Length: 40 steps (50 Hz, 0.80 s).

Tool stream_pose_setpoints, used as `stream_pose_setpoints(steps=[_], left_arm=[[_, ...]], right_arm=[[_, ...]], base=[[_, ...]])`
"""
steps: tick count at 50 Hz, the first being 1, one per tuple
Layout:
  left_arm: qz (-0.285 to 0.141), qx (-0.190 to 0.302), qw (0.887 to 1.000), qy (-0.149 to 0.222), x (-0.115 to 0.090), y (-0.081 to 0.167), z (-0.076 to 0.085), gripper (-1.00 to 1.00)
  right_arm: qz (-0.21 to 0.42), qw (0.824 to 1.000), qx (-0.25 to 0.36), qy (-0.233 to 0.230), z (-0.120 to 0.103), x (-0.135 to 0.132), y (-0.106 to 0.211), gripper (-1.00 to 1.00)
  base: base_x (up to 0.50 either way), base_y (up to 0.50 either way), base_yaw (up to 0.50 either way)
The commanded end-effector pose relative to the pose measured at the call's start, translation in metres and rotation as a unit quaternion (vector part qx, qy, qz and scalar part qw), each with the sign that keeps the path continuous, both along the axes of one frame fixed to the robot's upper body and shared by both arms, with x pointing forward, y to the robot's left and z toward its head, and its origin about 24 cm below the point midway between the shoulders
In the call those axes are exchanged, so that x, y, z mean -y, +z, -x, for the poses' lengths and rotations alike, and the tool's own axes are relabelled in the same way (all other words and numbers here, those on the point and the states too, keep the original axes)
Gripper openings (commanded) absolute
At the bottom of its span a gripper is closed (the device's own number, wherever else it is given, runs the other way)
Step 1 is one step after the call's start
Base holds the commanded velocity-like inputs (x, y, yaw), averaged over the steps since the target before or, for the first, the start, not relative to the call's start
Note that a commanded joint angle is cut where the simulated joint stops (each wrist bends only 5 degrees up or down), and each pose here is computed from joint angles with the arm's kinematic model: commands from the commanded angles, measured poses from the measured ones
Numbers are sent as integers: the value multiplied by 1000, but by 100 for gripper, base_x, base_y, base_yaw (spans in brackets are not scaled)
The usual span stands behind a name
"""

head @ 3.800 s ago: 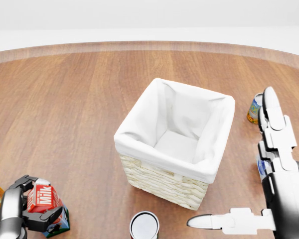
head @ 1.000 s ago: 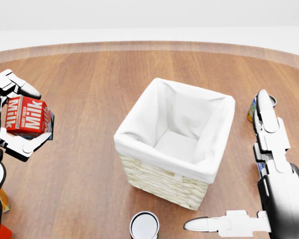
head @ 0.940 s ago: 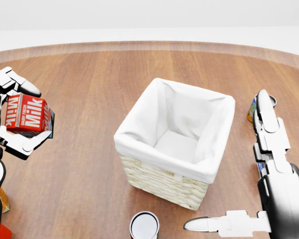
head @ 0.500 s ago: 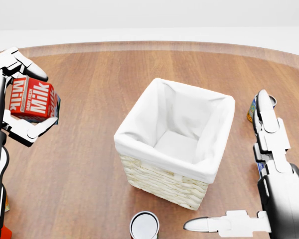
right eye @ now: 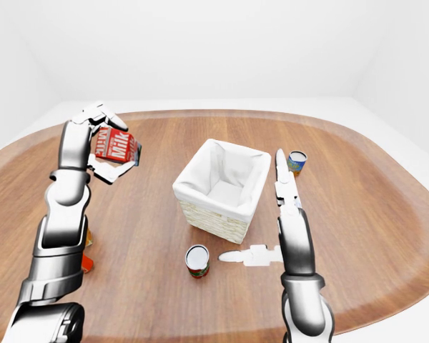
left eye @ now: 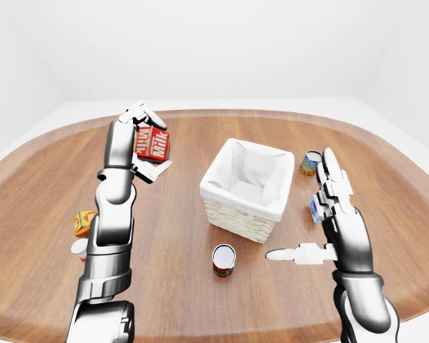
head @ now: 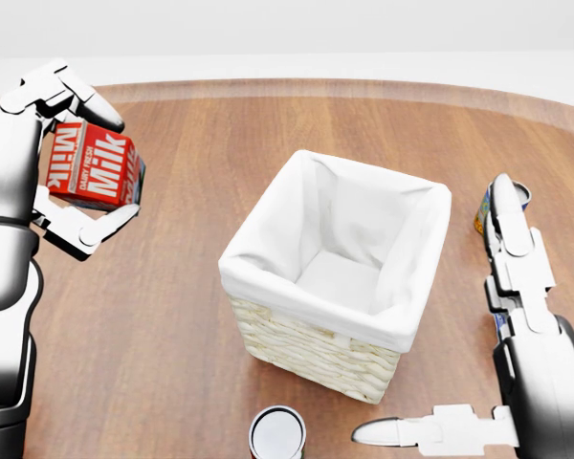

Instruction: Pick the milk and place it in the basket.

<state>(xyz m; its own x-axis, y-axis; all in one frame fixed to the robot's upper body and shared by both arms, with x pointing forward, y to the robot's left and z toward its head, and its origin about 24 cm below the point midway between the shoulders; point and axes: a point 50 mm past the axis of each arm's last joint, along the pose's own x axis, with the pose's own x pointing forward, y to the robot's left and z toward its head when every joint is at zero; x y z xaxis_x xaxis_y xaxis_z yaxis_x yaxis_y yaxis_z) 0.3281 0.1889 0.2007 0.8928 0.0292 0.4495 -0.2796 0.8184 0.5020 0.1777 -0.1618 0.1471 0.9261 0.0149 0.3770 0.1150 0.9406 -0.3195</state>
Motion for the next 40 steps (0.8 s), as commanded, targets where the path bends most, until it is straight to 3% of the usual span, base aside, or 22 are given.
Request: stream_pose_setpoints(steps=[1,8,26,40], left_arm=[[2,31,999,-11,11,17,-2,-100],[2,28,1000,-14,14,17,-5,-100],[-6,71,996,-48,31,44,-2,-100],[-14,77,993,-88,55,48,1,-100]], right_arm=[[1,1000,-1,0,-1,0,-1,100],[0,1000,0,0,0,0,0,100],[-2,1000,1,0,1,1,2,100],[-2,1000,2,1,1,1,1,100]], base=[[0,0,0],[0,0,0],[0,0,0],[0,0,0]])
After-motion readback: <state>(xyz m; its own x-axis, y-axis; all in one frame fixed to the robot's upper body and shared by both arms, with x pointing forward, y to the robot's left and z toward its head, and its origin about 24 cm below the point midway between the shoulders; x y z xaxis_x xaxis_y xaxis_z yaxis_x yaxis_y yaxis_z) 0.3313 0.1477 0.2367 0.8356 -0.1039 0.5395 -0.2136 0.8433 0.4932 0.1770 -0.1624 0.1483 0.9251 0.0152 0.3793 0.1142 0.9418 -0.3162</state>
